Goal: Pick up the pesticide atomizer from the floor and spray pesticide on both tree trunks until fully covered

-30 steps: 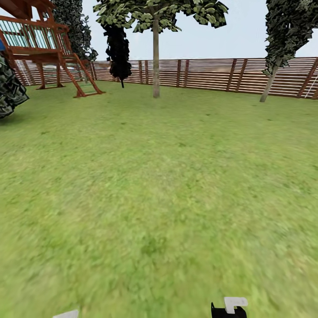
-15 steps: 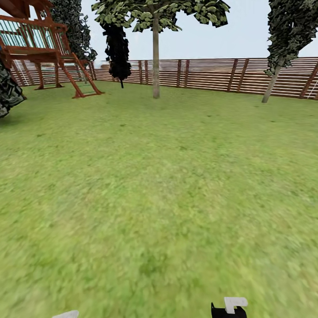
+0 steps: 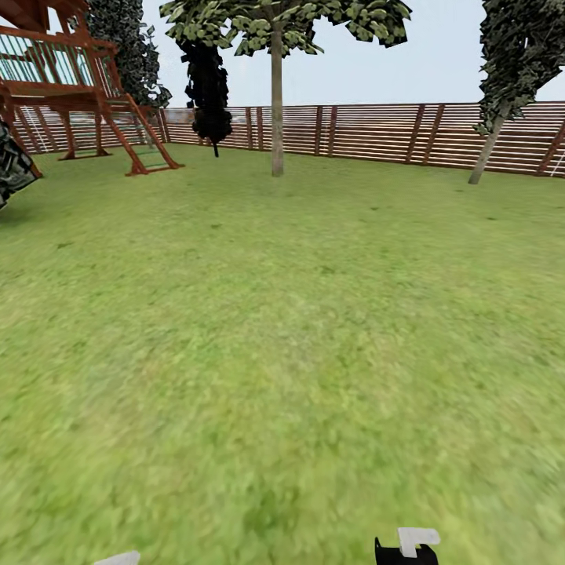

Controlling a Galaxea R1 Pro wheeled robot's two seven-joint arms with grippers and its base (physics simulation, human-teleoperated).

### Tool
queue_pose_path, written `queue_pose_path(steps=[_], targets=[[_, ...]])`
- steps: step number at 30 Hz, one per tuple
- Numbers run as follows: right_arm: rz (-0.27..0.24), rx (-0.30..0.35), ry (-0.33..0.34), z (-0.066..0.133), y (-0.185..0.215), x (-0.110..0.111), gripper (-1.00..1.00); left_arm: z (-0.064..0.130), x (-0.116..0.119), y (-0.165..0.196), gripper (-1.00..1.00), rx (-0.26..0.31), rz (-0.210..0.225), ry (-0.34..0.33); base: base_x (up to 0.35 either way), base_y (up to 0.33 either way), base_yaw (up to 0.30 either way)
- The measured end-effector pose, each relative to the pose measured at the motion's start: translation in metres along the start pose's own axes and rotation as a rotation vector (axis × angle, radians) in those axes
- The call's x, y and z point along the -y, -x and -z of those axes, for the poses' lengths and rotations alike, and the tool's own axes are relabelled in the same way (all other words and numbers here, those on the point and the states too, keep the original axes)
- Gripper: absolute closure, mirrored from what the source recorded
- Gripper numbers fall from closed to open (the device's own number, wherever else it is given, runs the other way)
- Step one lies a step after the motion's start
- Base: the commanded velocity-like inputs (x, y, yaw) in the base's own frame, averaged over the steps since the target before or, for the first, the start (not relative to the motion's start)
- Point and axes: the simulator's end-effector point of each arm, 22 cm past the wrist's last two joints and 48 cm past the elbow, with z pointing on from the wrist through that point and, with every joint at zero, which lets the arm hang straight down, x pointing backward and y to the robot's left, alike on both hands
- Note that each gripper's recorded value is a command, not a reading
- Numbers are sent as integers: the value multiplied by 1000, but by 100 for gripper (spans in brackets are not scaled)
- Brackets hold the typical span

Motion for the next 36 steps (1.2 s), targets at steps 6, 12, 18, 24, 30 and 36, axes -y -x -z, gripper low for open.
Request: queue_pose_path(steps=[6, 12, 18, 24, 30, 36], targets=[[-1, 0, 0, 0, 0, 0, -100, 0, 0, 0, 100, 0, 0, 0, 340, 0, 0], [-1, 0, 0, 0, 0, 0, -100, 0, 0, 0, 100, 0, 0, 0, 340, 0, -124], [-2, 0, 0, 0, 0, -1, -100, 0, 0, 0, 100, 0, 0, 0, 340, 0, -63], [-2, 0, 1, 0, 0, -1, -100, 0, -1, 0, 100, 0, 0, 0, 342, 0, -1], [-2, 0, 1, 0, 0, -1, -100, 0, 0, 0, 100, 0, 0, -1, 344, 0, 0], [-2, 0, 0, 0, 0, 0, -100, 0, -1, 0, 100, 0, 0, 0, 344, 0, 0]])
